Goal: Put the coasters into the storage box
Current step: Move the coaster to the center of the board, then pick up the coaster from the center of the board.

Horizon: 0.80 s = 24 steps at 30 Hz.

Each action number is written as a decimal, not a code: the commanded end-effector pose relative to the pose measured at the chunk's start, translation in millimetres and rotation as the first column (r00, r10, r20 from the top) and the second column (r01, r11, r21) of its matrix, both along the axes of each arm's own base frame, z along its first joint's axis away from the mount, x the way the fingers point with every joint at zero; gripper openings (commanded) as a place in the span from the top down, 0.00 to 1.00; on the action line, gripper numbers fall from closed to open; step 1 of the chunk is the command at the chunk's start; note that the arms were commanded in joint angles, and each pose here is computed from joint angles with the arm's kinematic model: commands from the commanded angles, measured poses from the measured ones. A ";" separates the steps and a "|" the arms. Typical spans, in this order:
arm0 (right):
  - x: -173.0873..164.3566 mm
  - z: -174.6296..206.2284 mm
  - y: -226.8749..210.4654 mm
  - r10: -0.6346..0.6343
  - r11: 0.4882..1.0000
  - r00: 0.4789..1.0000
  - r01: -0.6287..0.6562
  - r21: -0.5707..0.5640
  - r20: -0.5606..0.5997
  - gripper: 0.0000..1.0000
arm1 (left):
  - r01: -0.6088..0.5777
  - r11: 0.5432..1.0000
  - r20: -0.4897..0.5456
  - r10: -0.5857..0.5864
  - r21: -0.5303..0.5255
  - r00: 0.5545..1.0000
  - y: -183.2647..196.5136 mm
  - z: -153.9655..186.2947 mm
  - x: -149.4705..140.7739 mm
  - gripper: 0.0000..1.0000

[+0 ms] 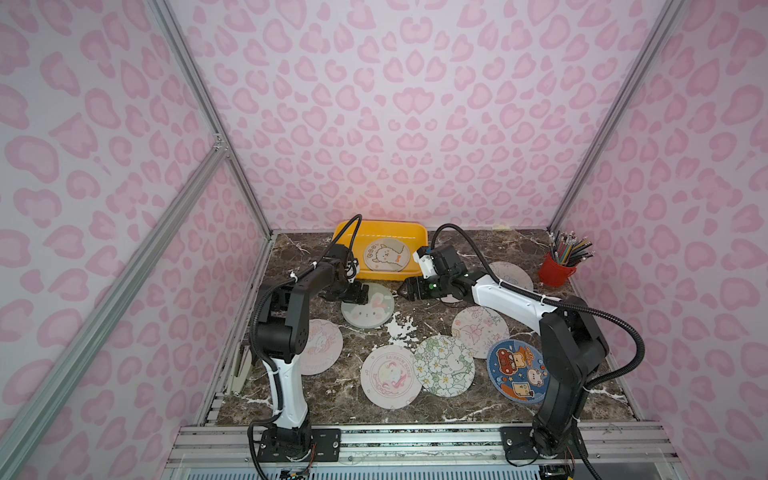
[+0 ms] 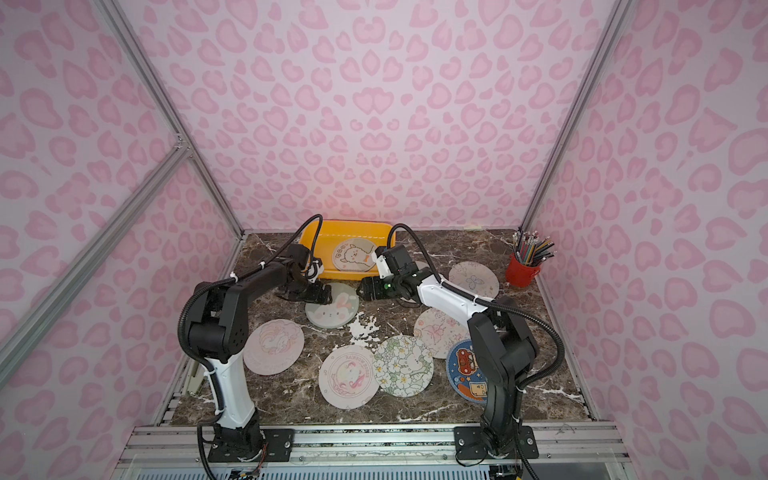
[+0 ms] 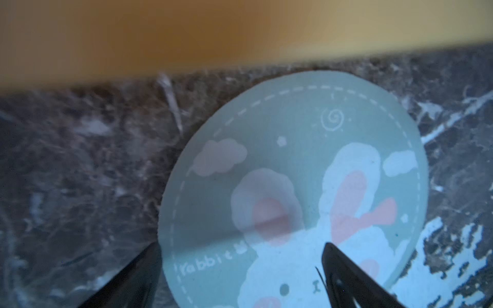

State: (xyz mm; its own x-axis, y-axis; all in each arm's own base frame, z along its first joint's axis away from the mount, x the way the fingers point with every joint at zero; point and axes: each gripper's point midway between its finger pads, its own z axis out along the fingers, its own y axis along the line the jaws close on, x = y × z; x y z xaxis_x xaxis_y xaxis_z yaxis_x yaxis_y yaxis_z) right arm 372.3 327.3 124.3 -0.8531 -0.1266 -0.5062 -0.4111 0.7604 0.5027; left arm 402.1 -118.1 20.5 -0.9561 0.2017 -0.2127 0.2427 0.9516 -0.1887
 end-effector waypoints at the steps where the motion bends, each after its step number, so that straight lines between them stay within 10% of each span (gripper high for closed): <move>1: -4.3 -11.4 3.9 0.003 1.000 1.000 -0.003 -0.013 -0.016 0.15 | 0.005 0.998 -0.229 -0.018 -0.058 0.973 -17.3 -10.9 -61.0 0.05; 24: 1.5 -96.0 7.1 -0.074 0.980 0.984 0.042 -0.194 -0.165 0.34 | -0.193 0.976 -0.014 0.193 -0.098 0.981 -30.0 12.9 -33.3 0.11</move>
